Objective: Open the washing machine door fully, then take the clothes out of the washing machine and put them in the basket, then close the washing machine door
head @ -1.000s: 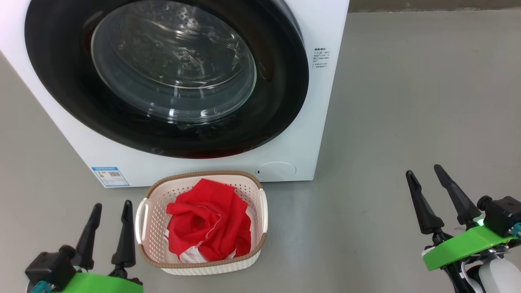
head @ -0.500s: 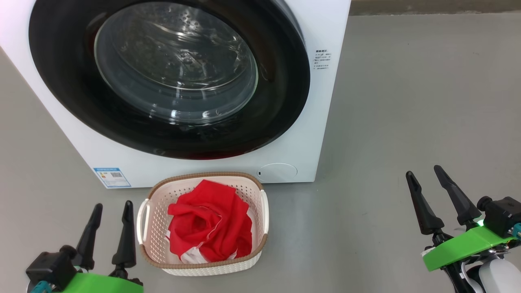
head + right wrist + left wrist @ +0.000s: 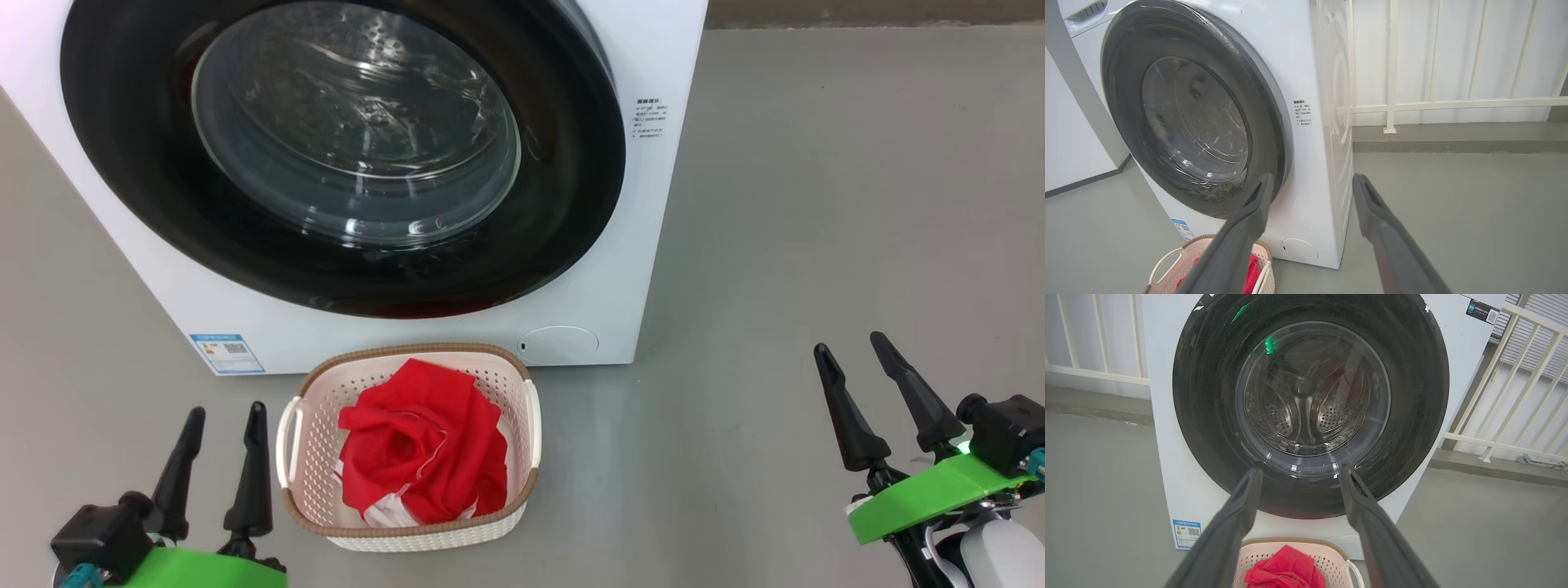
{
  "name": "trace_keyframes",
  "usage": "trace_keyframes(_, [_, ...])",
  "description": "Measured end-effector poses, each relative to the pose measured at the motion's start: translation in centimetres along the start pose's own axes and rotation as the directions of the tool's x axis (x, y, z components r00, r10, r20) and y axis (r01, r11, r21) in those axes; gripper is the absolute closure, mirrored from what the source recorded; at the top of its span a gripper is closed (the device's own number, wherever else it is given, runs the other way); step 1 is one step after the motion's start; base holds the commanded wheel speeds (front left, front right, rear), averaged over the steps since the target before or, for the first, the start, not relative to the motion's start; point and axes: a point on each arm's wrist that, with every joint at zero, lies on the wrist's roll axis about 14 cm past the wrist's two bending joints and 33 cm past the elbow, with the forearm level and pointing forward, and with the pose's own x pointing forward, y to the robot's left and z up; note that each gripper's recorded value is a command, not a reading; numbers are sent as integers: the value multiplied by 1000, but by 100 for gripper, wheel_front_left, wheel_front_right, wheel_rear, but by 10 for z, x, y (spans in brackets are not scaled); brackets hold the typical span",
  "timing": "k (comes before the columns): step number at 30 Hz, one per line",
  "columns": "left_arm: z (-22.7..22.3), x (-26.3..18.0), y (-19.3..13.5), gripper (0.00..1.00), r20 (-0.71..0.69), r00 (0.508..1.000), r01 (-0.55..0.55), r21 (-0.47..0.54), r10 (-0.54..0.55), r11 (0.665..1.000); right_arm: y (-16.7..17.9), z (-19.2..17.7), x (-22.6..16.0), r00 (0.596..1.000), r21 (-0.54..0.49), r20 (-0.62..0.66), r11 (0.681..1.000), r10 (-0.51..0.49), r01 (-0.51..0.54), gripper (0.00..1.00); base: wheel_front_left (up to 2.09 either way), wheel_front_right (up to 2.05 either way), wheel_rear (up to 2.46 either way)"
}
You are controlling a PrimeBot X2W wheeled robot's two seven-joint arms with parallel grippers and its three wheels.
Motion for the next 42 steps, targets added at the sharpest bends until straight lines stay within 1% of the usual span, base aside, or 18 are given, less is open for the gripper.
trace_keyframes(3, [2, 0, -1, 0, 6, 1000, 2, 0, -2, 1000, 0, 0, 0, 1000, 0, -1, 1000, 1, -1, 0, 0, 0, 0])
trace_keyframes(4, [3, 0, -1, 100, 9, 1000, 4, -1, -4, 1000, 1, -1, 1, 1000, -1, -1, 1000, 2, -2, 100, 0, 0, 0])
trace_keyframes(11, [-27, -13, -1, 100, -79, 996, -32, -53, 28, 998, 3, -32, -14, 996, 57, -91, 998, -27, 32, 100, 0, 0, 0])
trace_keyframes(16, [-26, -13, 1, 100, -82, 996, -49, -98, 41, 994, 0, -31, -14, 995, 100, -89, 994, -42, 51, 100, 0, 0, 0])
trace_keyframes(26, [-28, -14, 7, 100, -98, 993, -88, -187, 71, 978, -3, -32, -14, 992, 202, -99, 975, -75, 93, 100, 0, 0, 0])
trace_keyframes(36, [-28, -15, 13, 100, -105, 989, -126, -276, 100, 953, -6, -33, -14, 989, 299, -109, 945, -102, 131, 100, 0, 0, 0])
trace_keyframes(42, [-29, -15, 15, 100, -118, 987, -145, -329, 112, 933, -7, -34, -14, 986, 359, -116, 921, -118, 152, 100, 0, 0, 0])
